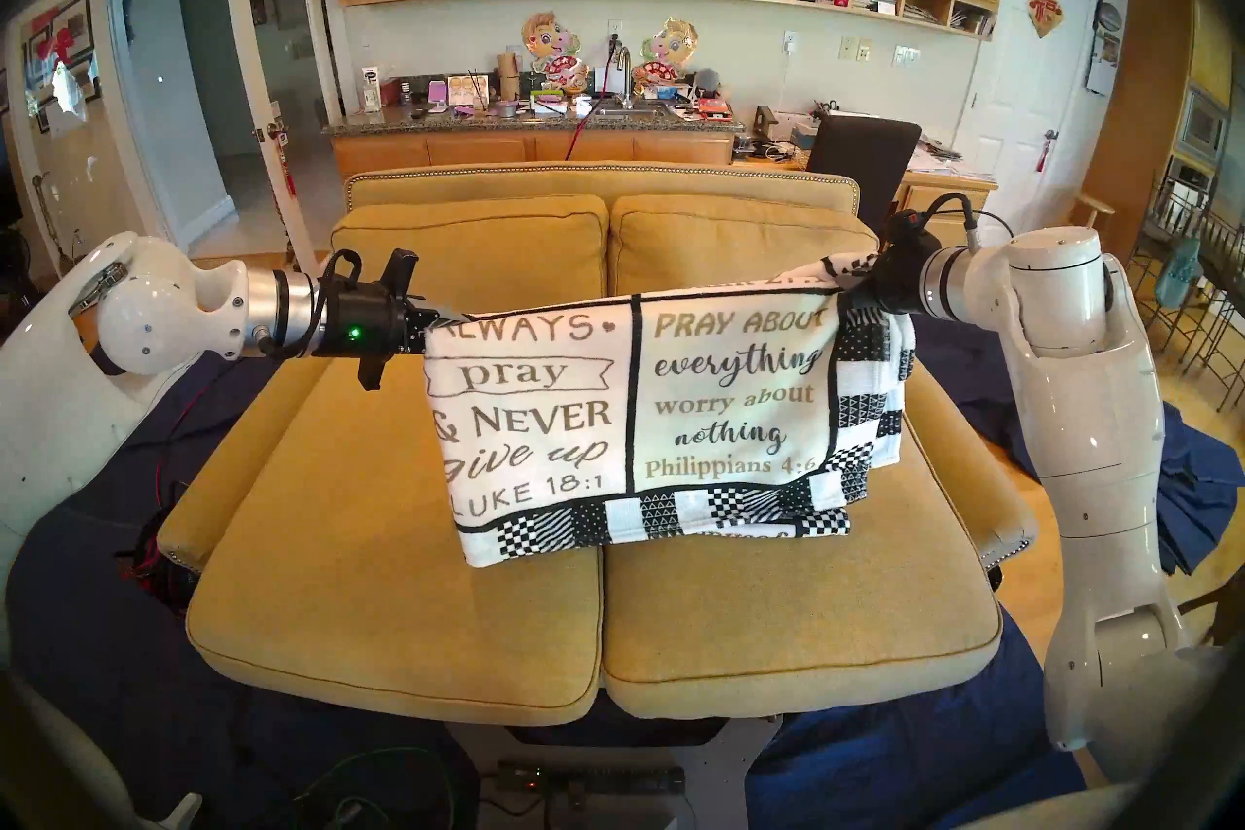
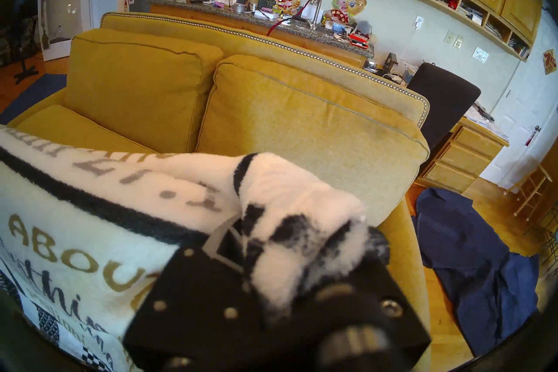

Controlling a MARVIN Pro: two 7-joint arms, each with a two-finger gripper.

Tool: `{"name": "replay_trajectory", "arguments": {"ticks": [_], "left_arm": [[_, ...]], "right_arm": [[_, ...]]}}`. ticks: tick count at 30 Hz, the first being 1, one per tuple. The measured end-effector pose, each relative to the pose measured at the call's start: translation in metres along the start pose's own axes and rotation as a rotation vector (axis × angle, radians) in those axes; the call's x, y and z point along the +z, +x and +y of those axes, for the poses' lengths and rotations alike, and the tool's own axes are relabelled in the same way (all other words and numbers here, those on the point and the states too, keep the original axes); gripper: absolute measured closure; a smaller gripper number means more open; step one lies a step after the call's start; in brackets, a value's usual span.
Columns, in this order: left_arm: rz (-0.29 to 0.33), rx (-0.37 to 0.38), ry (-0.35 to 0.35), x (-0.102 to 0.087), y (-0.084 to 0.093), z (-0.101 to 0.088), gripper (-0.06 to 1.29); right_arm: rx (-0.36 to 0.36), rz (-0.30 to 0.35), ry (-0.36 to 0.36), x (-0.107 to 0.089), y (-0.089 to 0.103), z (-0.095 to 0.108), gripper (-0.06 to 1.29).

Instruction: Fold the blanket in half twice

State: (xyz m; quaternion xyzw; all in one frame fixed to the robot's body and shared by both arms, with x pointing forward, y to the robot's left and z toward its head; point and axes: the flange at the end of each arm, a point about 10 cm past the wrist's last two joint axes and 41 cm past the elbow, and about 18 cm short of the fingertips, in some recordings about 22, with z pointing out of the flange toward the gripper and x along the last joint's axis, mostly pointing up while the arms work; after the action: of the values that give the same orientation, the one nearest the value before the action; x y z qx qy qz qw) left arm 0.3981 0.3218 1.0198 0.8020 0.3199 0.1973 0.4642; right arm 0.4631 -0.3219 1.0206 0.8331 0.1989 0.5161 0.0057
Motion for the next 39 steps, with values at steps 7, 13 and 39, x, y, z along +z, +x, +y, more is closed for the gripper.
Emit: {"name": "replay_trajectory", "arguments": {"ticks": [7, 13, 39], "left_arm": [[0.026, -0.039, -0.011, 0.006, 0.008, 0.0, 1.25], [0.039, -0.064, -0.019, 0.011, 0.013, 0.001, 1.25], [0.095, -0.192, -0.026, 0.051, 0.034, 0.005, 1.25]], "right_arm": [[0.008, -0.004, 0.003, 0.008, 0.003, -0.001, 1.14], [0.011, -0.004, -0.001, 0.012, 0.005, 0.0, 1.14], [0.0, -0.017, -0.042, 0.026, 0.014, -0.002, 1.14]]}}
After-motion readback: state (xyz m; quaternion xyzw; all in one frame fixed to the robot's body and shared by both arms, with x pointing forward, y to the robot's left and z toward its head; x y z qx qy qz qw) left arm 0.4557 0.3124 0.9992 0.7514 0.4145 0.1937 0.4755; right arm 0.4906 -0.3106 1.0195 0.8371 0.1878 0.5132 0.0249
